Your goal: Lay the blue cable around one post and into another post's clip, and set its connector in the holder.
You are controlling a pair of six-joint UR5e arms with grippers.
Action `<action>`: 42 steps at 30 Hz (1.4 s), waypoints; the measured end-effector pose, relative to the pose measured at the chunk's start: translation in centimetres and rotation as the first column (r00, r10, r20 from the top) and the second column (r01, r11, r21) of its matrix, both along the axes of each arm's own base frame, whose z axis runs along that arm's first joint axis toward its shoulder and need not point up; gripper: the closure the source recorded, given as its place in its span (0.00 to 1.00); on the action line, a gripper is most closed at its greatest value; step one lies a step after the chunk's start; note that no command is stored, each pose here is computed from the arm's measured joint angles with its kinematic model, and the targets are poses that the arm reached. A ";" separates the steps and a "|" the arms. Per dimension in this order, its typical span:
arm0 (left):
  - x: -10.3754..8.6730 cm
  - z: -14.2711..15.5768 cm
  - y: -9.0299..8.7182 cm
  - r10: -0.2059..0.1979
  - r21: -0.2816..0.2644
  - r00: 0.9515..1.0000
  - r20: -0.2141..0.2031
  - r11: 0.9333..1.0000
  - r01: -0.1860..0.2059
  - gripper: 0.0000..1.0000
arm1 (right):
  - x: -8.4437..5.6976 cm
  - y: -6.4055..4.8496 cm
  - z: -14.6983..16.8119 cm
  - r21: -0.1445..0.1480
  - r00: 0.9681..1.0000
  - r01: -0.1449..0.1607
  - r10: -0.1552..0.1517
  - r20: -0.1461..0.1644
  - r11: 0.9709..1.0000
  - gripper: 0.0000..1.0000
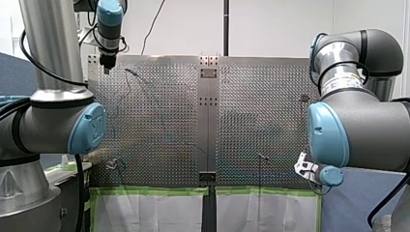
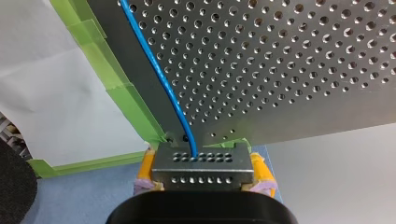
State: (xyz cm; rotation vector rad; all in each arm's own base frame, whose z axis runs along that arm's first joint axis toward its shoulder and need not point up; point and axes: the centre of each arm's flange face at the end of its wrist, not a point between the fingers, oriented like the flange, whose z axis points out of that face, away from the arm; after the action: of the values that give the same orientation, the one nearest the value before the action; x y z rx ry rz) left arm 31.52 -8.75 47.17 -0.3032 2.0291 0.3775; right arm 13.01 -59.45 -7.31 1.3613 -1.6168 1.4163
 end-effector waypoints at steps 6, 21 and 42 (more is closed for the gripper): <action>0.4 -0.1 -0.4 -0.031 -0.011 0.999 0.025 0.999 0.032 0.00 | 0.1 0.0 0.0 -0.002 1.000 -0.004 0.004 -0.012 1.000 1.00; 0.5 -4.9 -4.3 -0.206 -0.099 0.977 0.047 0.973 0.210 0.00 | 1.4 0.4 1.8 0.012 0.994 -0.056 0.057 -0.096 0.998 1.00; 3.8 -11.0 -11.7 -0.333 -0.206 0.939 0.081 0.917 0.343 0.00 | 2.1 2.8 3.5 0.019 0.992 -0.021 0.023 -0.121 1.000 1.00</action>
State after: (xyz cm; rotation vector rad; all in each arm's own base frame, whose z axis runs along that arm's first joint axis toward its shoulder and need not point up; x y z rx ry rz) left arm 35.28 -20.43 36.12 -0.0872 2.0335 -0.0684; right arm 15.07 -56.61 -3.81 1.4502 -1.5433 1.3082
